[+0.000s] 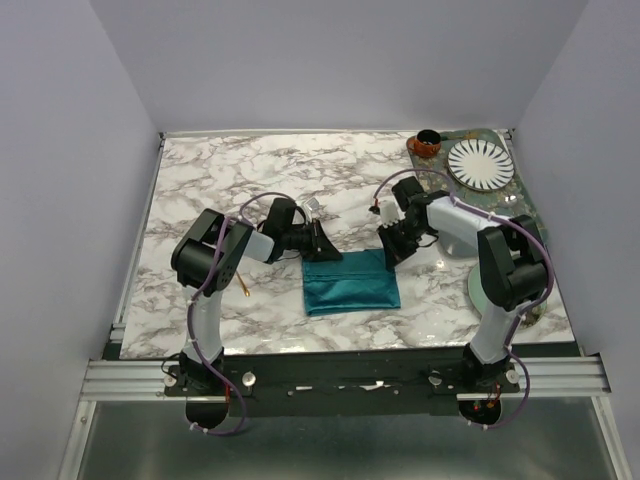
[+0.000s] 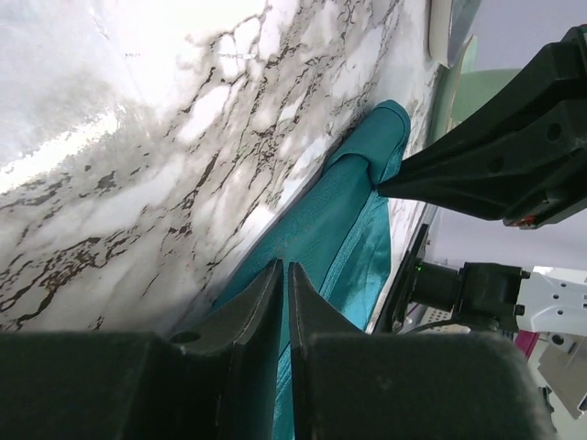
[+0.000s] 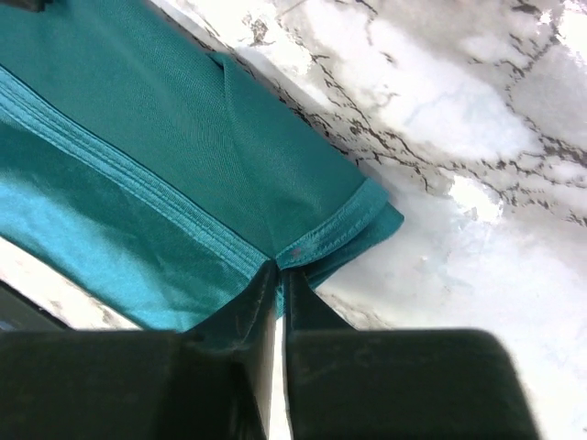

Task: Fold the napkin into a case and place the utensils inside
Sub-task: Smooth out the 2/3-rectangle-folded napkin at the center of the board.

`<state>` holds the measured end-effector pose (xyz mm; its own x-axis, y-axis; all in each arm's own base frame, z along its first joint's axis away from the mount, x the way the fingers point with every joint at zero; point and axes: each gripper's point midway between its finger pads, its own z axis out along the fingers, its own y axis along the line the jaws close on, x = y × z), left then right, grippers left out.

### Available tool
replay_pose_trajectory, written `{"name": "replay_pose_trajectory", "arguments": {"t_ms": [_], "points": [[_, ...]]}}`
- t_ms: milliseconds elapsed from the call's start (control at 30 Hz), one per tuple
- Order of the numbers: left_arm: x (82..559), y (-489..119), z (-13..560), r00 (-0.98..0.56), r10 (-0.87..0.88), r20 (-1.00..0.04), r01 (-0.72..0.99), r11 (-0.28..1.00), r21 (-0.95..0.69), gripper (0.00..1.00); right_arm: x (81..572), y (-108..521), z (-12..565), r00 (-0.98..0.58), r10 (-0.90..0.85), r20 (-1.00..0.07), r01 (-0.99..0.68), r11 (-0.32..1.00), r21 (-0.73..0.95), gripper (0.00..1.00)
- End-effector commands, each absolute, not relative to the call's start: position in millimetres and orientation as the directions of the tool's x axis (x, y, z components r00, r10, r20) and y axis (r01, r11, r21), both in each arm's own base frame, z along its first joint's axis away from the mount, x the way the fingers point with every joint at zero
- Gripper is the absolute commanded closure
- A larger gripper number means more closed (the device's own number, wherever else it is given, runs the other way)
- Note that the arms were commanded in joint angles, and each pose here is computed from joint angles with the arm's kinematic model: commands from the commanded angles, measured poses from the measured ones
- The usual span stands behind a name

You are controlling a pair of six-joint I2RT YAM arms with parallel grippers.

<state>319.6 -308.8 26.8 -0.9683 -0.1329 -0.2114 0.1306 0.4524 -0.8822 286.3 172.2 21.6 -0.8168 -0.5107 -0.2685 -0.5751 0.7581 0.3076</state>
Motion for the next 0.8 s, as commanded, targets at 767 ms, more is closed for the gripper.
{"name": "replay_pose_trajectory", "arguments": {"t_ms": [767], "points": [[311,-289,-13,-0.979,-0.111,-0.169,0.084,0.533,-0.842,0.81,299,183,50,-0.953,-0.29,-0.09,-0.295,0.813,0.503,0.6]]}}
